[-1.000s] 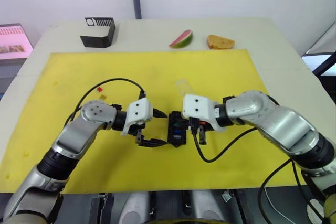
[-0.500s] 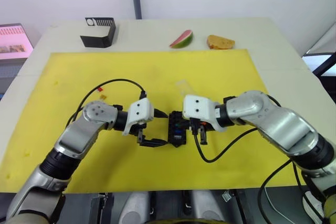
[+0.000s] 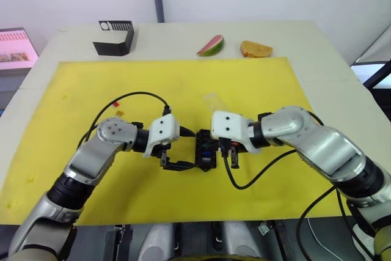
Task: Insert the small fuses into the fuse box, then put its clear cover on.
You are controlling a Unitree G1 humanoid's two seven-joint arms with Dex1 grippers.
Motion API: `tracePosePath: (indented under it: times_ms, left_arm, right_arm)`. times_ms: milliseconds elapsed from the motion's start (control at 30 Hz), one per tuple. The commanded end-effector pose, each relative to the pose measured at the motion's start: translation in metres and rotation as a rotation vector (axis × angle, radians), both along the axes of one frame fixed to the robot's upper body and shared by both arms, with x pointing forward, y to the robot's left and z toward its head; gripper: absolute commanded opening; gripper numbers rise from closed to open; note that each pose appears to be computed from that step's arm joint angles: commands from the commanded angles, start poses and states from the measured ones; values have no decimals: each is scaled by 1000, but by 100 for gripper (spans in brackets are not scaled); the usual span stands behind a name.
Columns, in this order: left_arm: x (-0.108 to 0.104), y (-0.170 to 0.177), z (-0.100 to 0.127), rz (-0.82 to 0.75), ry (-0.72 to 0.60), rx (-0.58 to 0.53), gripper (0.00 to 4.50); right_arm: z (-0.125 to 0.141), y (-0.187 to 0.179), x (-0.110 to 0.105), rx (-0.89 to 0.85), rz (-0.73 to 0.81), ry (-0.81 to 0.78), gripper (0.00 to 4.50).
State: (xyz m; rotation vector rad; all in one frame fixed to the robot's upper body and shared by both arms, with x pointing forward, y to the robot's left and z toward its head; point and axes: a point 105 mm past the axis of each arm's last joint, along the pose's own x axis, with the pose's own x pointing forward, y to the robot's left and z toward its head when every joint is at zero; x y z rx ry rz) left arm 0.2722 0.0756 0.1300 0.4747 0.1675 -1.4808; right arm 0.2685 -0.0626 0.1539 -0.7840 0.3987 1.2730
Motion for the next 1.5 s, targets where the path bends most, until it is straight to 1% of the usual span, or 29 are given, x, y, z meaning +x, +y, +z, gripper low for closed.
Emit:
tracePosePath:
  times_ms: [33, 167, 400, 867, 1067, 1300, 1500]
  left_arm:
    - [1, -2, 10, -9, -44, -13, 445]
    - [2, -3, 10, -5, -47, -18, 445]
    - [3, -4, 10, -3, -50, -20, 445]
    - [6, -5, 11, 3, -54, -25, 445]
    - [6, -6, 11, 2, -54, -27, 445]
    - [4, -8, 9, -3, -55, -29, 445]
    - [3, -6, 8, -2, -56, -25, 445]
  right_arm:
    - [3, 3, 0, -12, 15, -12, 0]
    - [-2, -2, -2, -48, 15, 4, 0]
    - [-1, -2, -5, -51, 21, 11, 0]
    - [-5, -2, -1, -49, -3, 25, 0]
    - [-3, 1, -3, -40, -10, 42, 0]
    - [2, 3, -10, -32, -1, 68, 0]
    - [-3, 0, -4, -48, -24, 49, 0]
